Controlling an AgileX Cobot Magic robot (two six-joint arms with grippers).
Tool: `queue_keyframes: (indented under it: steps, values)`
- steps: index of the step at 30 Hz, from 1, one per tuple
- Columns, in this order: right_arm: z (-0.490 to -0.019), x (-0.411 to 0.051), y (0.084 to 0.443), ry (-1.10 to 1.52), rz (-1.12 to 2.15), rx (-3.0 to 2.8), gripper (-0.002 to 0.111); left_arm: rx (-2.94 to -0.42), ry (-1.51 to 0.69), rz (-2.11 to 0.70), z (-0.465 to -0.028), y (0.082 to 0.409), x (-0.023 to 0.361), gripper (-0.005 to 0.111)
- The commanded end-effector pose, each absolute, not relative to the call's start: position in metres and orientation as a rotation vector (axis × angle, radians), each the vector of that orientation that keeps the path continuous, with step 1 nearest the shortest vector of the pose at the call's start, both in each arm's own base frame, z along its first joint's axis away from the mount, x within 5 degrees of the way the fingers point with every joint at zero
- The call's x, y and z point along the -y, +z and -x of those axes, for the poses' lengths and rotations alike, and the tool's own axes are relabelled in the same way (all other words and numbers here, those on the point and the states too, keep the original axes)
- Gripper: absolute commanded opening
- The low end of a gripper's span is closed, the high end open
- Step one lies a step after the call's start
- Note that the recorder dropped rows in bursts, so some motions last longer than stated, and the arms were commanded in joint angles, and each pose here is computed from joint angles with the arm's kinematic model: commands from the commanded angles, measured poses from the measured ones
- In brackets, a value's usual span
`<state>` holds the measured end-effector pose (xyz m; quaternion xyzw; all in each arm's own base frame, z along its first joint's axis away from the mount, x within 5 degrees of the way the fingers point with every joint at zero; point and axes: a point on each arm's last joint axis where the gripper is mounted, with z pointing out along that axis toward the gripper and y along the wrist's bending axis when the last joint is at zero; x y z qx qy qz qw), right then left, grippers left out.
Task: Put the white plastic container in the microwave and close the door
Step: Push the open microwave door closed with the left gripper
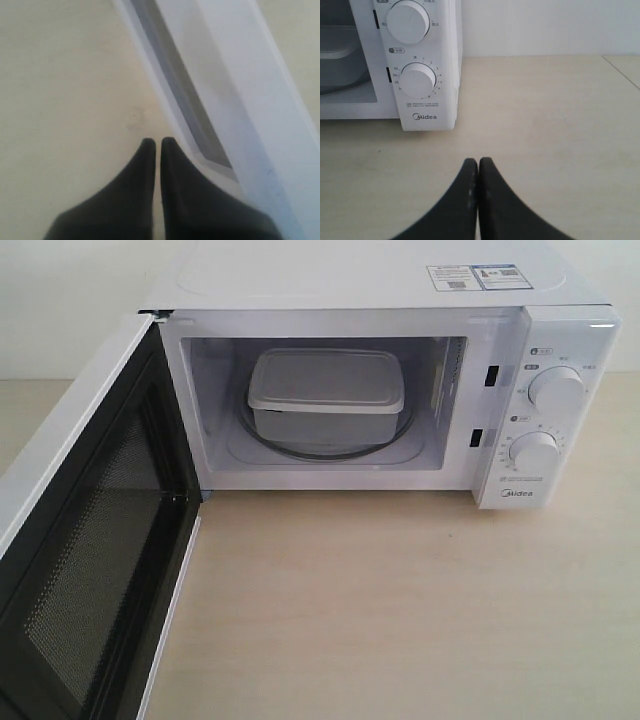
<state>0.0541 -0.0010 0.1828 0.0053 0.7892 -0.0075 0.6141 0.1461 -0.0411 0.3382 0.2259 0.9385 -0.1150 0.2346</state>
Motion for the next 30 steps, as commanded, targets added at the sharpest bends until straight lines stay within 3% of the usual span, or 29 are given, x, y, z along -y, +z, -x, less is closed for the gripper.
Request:
queue_keyframes:
  steps: [1,10,22,30]
  values:
    - [-0.054,0.001,0.184,-0.018,-0.024,-1.806,0.0,-2.544,-0.46,-0.739,-0.156,0.333,0.052,0.004]
    - [-0.054,0.001,0.184,-0.018,-0.024,-1.806,0.0,-2.427,-0.86,-0.785,-0.185,0.325,0.078,0.004]
    - [-0.054,0.001,0.184,-0.018,-0.024,-1.806,0.0,-2.313,-0.902,-0.74,-0.228,0.294,0.139,0.004]
    - [-0.054,0.001,0.184,-0.018,-0.024,-1.806,0.0,-2.255,-0.837,-0.721,-0.238,0.286,0.156,0.004]
